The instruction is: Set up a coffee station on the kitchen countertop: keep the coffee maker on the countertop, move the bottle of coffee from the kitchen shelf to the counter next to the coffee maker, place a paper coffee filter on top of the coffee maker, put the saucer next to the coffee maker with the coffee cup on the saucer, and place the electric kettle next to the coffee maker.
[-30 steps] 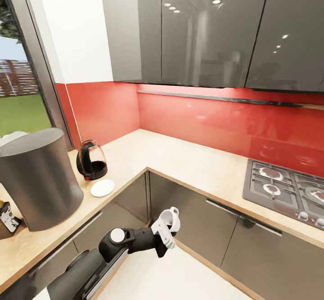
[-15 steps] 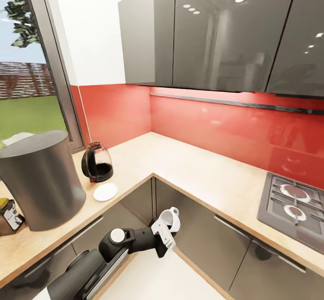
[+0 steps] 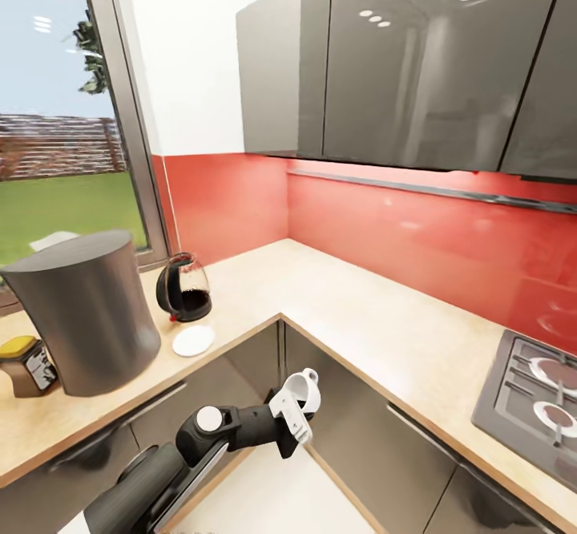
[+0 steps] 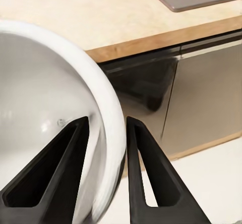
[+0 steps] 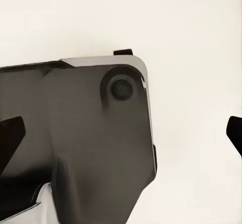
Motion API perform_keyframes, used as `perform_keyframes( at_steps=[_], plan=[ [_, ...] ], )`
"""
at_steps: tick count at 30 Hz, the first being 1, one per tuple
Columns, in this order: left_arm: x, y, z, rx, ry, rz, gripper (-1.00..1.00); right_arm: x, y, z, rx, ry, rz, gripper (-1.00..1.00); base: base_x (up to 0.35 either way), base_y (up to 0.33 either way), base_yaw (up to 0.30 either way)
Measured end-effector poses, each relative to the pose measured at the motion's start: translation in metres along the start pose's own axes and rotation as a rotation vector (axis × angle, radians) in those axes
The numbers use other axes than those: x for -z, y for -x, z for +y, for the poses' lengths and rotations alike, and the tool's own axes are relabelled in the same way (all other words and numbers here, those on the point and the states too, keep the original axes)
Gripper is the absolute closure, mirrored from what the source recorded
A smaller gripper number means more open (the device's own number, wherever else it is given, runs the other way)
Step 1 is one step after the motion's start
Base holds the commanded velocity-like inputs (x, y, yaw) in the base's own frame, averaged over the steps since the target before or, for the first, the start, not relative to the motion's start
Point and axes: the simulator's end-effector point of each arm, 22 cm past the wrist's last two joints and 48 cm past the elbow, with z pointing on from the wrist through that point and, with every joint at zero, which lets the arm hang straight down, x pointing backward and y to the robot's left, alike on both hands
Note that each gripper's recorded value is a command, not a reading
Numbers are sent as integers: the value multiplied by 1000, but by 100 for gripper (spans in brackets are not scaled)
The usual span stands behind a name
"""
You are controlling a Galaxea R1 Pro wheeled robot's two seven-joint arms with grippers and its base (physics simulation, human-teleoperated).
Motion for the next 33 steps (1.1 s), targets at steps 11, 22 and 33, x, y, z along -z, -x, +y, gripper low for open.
perform_keyframes(
  at_steps=[11,22,33],
  plan=[
    [0,1,1,-1,2,-1,100,0,1,0,0,0,-1,-100,0,-273,274],
    [1,-1,2,0,4,1,100,0,1,0,0,0,-1,-100,-222,-163,277],
    [1,0,21,5,96,-2,100,0,0,1,8,3,0,-100,-227,-5,75]
  ],
)
